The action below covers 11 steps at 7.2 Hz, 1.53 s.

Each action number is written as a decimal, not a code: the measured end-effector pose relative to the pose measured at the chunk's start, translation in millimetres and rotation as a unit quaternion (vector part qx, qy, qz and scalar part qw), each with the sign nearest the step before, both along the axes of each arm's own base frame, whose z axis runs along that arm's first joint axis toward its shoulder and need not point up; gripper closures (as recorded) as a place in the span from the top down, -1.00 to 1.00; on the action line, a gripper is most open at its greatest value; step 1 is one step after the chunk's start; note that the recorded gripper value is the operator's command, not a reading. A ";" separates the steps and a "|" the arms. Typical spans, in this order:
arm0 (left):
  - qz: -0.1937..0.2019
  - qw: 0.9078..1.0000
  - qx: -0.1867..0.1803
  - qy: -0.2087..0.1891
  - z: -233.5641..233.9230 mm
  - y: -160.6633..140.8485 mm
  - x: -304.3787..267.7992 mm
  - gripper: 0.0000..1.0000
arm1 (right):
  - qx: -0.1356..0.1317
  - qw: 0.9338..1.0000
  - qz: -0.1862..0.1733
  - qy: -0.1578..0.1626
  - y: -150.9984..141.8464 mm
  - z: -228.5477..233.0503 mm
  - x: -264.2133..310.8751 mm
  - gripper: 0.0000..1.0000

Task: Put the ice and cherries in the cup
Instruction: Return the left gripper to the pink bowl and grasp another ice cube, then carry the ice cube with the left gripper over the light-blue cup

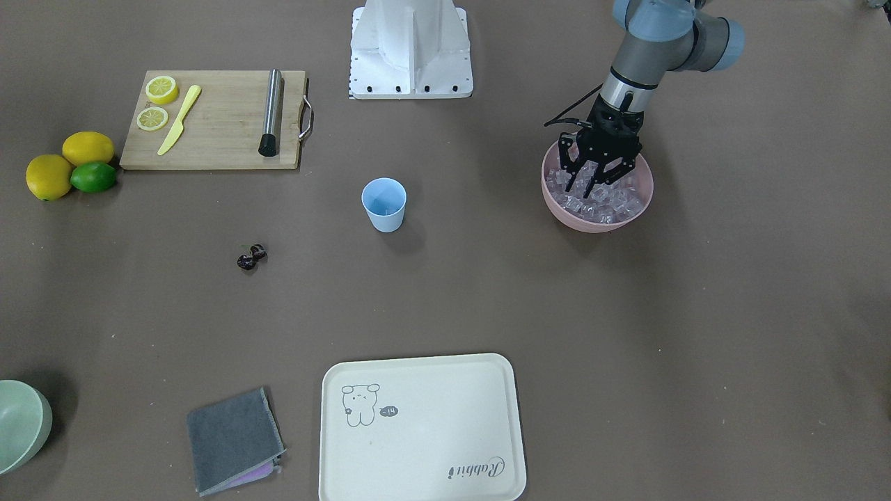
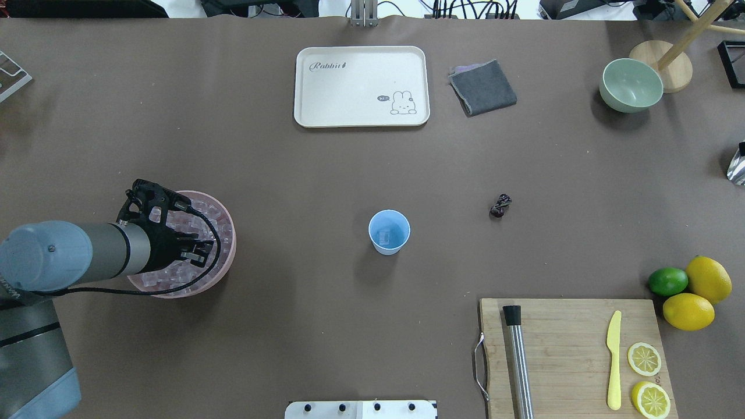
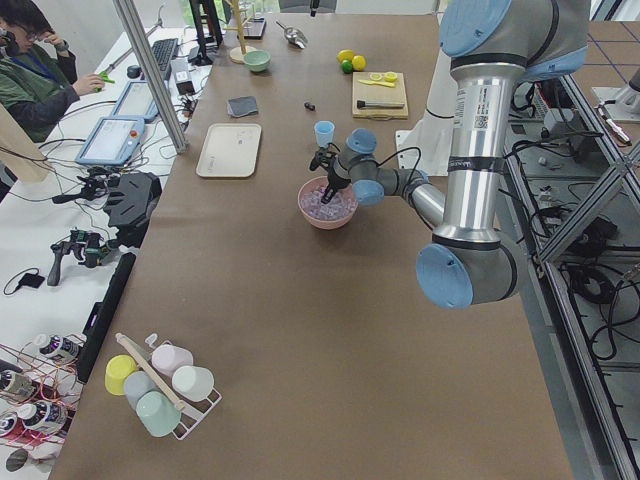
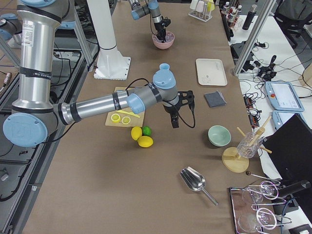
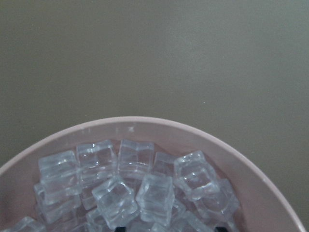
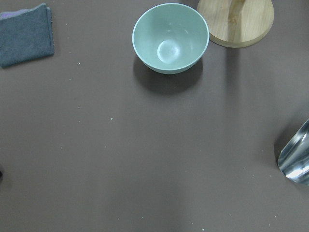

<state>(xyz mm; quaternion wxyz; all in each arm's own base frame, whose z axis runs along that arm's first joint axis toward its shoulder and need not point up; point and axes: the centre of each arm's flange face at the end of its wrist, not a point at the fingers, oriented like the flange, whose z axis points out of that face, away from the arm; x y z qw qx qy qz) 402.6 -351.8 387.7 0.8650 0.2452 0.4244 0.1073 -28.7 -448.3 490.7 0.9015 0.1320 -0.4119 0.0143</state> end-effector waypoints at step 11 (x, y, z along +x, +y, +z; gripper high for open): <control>-0.080 0.967 -0.117 0.213 -145.4 -17.4 53.2 -1.00 | 0.002 1.000 0.001 -0.002 0.6 -3.1 0.0 1.00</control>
